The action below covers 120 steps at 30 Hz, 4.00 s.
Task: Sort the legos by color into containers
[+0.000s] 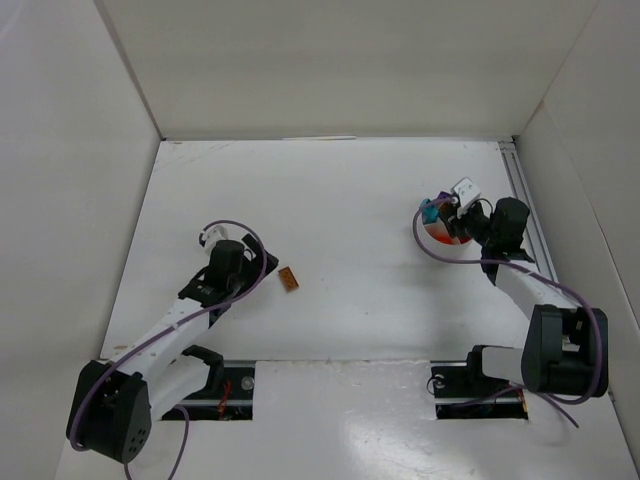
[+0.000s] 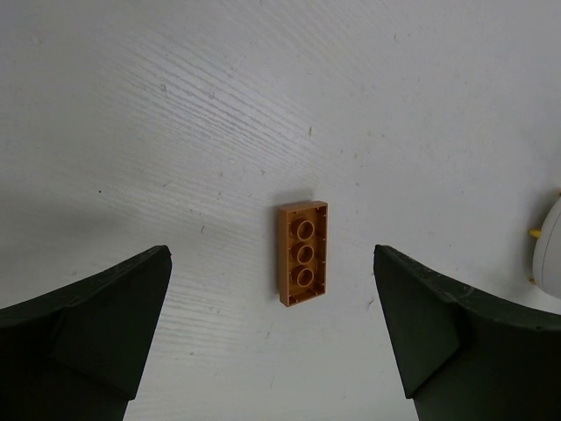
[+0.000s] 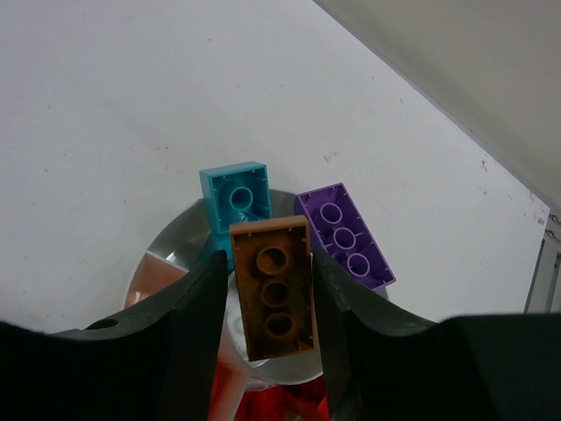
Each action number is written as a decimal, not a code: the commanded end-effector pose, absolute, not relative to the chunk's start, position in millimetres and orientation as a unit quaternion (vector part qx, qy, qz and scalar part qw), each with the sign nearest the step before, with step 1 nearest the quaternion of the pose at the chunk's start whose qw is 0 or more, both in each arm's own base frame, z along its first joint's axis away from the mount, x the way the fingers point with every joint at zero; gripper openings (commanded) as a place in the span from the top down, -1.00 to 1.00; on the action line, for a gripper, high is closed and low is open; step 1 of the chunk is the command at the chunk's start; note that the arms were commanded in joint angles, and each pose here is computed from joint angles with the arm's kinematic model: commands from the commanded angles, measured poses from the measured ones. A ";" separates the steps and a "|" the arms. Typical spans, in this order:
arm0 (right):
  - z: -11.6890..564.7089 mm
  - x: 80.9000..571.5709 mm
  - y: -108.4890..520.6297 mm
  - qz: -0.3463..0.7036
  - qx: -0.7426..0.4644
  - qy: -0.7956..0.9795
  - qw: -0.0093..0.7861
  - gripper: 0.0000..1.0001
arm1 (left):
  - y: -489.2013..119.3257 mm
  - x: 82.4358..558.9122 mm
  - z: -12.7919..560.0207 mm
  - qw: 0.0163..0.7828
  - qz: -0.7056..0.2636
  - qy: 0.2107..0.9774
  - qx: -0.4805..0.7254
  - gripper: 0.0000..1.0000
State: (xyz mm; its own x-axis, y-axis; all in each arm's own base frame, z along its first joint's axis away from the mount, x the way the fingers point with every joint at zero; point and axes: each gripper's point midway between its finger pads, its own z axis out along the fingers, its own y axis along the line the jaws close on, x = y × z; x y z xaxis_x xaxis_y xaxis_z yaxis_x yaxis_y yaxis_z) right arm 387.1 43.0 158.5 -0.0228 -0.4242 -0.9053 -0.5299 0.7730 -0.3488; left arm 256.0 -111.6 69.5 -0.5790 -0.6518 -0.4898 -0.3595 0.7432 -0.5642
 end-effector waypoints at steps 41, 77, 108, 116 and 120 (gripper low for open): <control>232.9 331.6 25.8 -0.042 -0.328 0.684 0.651 -0.41 | -167.3 258.2 25.1 0.280 0.027 0.936 -0.213 0.16; 333.1 277.9 292.1 0.320 -0.353 0.524 0.706 -0.29 | -245.4 313.3 272.7 0.494 -0.430 0.651 -0.384 0.67; 316.2 288.9 368.3 0.419 -0.374 0.541 0.626 -0.04 | -236.8 289.8 284.5 0.539 -0.472 0.601 -0.355 0.67; 310.0 293.6 366.8 0.415 -0.373 0.550 0.622 0.47 | -236.7 288.4 290.4 0.553 -0.473 0.593 -0.344 0.62; 310.2 295.6 366.0 0.412 -0.369 0.552 0.624 0.75 | -241.5 287.8 289.5 0.548 -0.479 0.597 -0.337 0.48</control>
